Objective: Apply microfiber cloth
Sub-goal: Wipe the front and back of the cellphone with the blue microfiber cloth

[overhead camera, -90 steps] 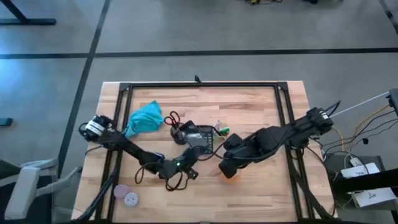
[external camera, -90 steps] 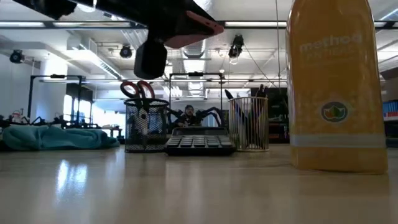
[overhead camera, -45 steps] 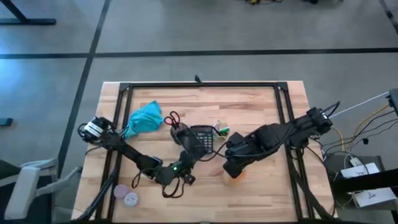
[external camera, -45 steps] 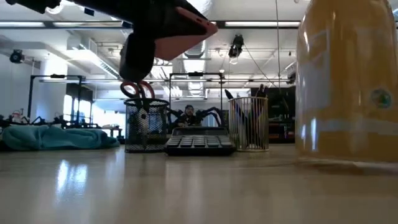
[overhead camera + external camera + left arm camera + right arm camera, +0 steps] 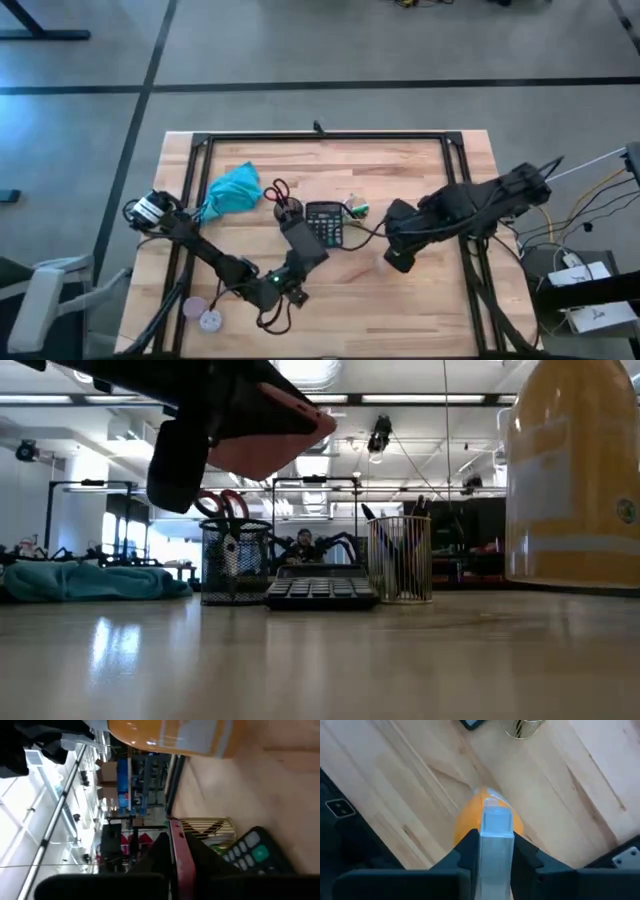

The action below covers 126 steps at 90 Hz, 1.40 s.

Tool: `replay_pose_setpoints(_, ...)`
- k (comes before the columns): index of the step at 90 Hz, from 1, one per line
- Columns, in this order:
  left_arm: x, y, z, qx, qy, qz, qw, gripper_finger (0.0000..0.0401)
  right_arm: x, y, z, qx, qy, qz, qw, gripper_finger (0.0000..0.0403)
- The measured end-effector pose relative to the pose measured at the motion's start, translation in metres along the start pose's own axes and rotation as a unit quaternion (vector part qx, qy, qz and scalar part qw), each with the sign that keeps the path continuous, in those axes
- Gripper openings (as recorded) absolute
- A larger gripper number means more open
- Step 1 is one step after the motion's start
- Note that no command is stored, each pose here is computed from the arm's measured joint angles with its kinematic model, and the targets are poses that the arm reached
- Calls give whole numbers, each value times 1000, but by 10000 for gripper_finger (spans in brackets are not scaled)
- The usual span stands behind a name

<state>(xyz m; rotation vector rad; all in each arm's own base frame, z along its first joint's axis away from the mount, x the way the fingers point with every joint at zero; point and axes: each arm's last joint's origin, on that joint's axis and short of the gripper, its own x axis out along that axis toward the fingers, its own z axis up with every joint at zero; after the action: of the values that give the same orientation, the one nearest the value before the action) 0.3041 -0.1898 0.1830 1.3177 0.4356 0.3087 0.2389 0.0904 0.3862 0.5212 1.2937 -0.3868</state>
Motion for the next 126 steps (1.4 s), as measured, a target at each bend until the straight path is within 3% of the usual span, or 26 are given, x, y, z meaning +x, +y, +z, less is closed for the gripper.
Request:
replay_pose_setpoints(11, -5, -1, 3, -46, -10, -3, 999, 12, 7, -9, 6, -51, 6, -19, 999, 48)
replay_pose_setpoints(28, -15, -4, 8, -111, -27, -9, 993, 12, 18, -24, 21, -190, 17, -41, 981, 51)
replay_pose_setpoints(44, -31, -1, 13, -152, -38, -11, 988, 12, 24, -39, 30, -253, 33, -47, 966, 49)
replay_pose_setpoints(66, -49, 16, -13, -222, 4, -12, 975, 12, 22, -57, 38, -216, 47, -23, 975, 125)
replay_pose_setpoints(90, -66, 30, -52, -255, 18, -25, 966, 12, 6, -67, 34, -153, 23, -5, 988, 213)
replay_pose_setpoints(115, -80, 51, -106, -269, 71, 37, 960, 12, -18, -74, 20, -129, -13, 29, 991, 280)
replay_pose_setpoints(126, -87, 57, -131, -302, 79, 57, 948, 12, -27, -78, 14, -138, -38, 40, 989, 292)
